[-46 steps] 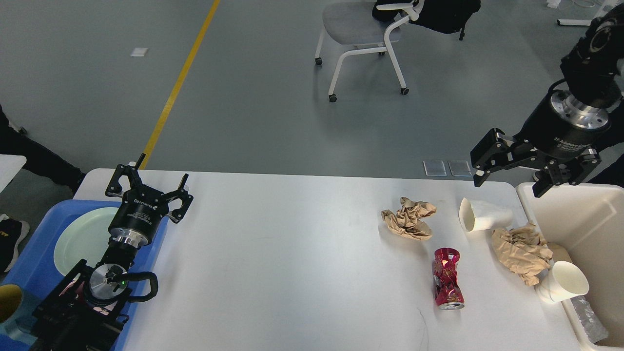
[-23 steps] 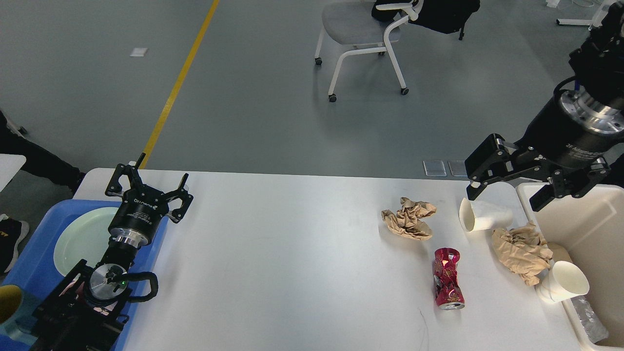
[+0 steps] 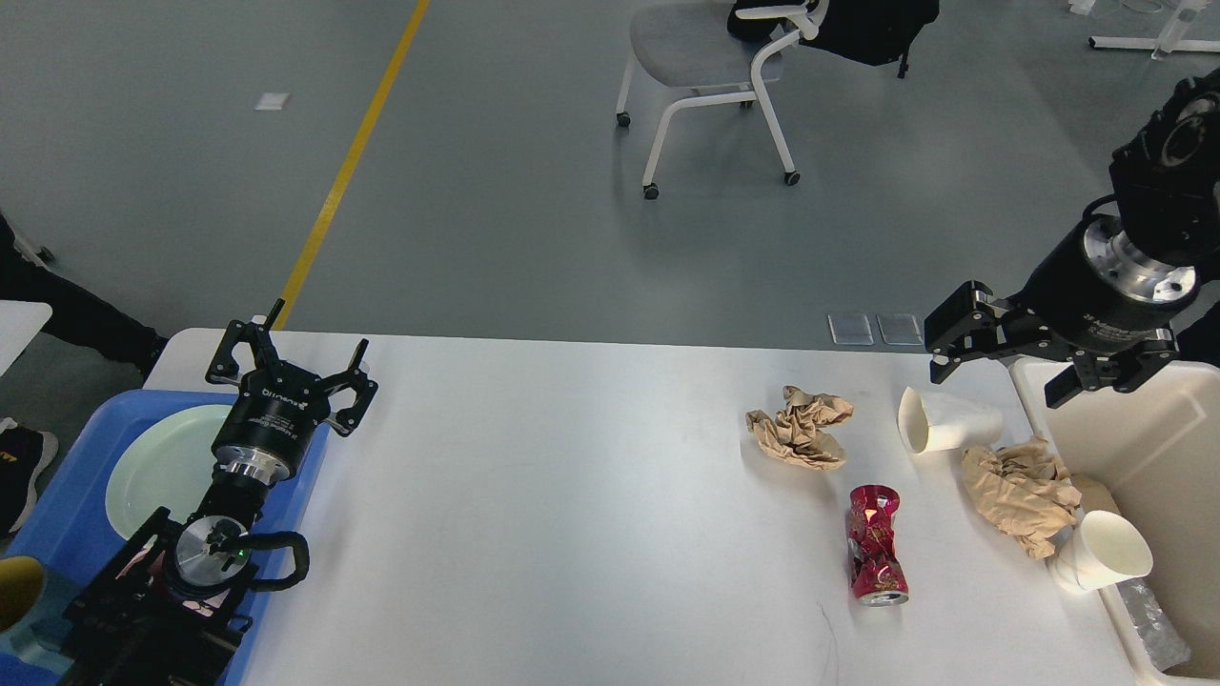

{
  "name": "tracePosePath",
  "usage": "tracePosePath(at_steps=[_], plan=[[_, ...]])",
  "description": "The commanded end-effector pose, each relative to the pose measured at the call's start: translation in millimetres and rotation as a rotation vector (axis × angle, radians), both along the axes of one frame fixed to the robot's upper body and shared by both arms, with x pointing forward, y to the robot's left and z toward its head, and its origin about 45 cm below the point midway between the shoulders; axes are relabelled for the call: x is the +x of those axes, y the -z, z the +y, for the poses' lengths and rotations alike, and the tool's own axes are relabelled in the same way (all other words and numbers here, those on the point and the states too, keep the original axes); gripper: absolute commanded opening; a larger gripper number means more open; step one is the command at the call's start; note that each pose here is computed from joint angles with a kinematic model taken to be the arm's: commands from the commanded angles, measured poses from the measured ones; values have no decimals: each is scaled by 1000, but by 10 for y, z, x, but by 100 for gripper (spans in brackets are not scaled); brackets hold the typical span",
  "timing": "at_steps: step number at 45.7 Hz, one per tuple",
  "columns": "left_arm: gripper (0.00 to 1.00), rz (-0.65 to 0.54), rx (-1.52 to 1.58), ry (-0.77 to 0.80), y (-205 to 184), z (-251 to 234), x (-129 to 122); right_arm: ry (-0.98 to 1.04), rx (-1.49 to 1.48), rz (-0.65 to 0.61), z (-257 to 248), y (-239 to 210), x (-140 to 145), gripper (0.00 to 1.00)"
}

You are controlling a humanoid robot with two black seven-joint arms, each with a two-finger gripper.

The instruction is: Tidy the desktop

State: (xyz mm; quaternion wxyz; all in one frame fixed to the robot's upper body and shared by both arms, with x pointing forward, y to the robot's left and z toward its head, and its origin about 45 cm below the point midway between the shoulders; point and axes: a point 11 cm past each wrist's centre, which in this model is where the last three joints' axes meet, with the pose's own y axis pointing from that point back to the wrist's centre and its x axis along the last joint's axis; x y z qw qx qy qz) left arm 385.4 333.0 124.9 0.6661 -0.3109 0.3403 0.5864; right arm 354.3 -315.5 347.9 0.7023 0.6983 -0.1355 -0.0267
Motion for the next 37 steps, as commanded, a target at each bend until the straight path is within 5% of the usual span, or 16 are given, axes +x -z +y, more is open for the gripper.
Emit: tracePosePath(at_steps=[1,10,22,37], plan=[[96,0,0,0,0,0,0,65,-50,-49,-265,256,69,100],[96,0,0,0,0,0,0,155,-87,-171,-507,637,245,100],[96,0,0,0,0,0,0,653,221,-261,-665,1336,525,100],[96,0,0,0,0,0,0,760,321,-285,-691,1813,576,100]])
